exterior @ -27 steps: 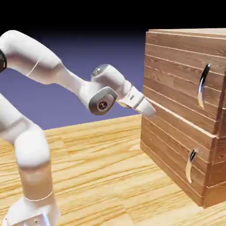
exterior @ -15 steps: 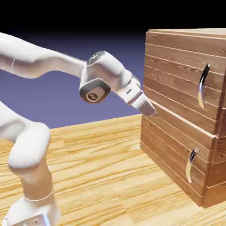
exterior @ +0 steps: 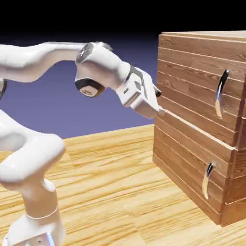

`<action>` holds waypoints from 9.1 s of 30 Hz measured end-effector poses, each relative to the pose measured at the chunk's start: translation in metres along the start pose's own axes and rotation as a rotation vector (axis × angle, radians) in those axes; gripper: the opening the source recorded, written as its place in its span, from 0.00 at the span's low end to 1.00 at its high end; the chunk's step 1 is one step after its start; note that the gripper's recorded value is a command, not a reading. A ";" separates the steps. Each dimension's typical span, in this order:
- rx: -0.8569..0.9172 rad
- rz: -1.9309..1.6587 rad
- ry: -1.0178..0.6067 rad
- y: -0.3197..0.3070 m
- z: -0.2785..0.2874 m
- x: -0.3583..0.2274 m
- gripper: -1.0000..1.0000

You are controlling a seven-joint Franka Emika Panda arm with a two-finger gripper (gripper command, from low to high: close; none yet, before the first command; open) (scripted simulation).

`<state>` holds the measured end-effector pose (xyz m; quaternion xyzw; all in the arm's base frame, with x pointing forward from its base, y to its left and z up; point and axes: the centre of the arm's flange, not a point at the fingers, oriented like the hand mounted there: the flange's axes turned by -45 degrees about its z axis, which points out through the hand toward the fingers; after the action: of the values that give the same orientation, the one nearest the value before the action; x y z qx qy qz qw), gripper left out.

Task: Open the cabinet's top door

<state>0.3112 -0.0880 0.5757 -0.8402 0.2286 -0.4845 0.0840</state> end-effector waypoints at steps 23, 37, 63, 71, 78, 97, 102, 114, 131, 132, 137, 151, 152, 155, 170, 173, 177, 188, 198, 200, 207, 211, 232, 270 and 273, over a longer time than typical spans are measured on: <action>0.196 -0.191 0.356 -0.027 0.062 0.028 0.50; 0.246 -0.461 0.505 0.036 0.144 0.046 0.50; 0.143 -0.236 0.182 -0.170 -0.046 0.024 0.50; 0.073 -0.168 0.186 -0.180 -0.129 0.025 0.50; 0.013 -0.101 0.217 -0.167 -0.198 0.032 0.50; -0.118 0.099 0.368 -0.064 -0.320 0.085 0.50; -0.145 0.144 0.413 -0.029 -0.330 0.105 0.50; -0.190 0.215 0.515 0.046 -0.310 0.154 0.50; -0.182 0.176 0.627 0.102 -0.190 0.204 0.50; -0.178 0.168 0.632 0.102 -0.180 0.206 0.50; -0.150 0.118 0.650 0.102 -0.129 0.208 0.50; -0.005 -0.096 0.645 0.072 0.023 0.175 0.50; 0.008 -0.115 0.641 0.069 0.034 0.171 0.50; 0.051 -0.174 0.626 0.059 0.066 0.155 0.50; 0.247 -0.462 0.505 0.020 0.187 0.067 0.00; 0.205 -0.451 0.515 0.020 0.169 0.056 0.00; 0.149 -0.436 0.527 0.020 0.146 0.040 0.00; -0.030 -0.385 0.565 0.009 0.075 -0.013 0.00; -0.215 -0.329 0.601 -0.019 0.007 -0.071 0.00; -0.240 -0.325 0.611 -0.023 0.000 -0.078 0.00; -0.242 -0.324 0.617 -0.024 -0.001 -0.078 0.00; -0.253 -0.324 0.604 -0.026 -0.005 -0.082 0.00; -0.393 -0.272 0.631 -0.060 -0.049 -0.127 0.00; -1.045 -0.048 0.715 -0.302 -0.152 -0.309 0.00; -1.097 -0.029 0.719 -0.326 -0.152 -0.320 0.00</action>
<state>0.1433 0.3604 0.5239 -0.5496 0.4450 -0.5496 -0.4448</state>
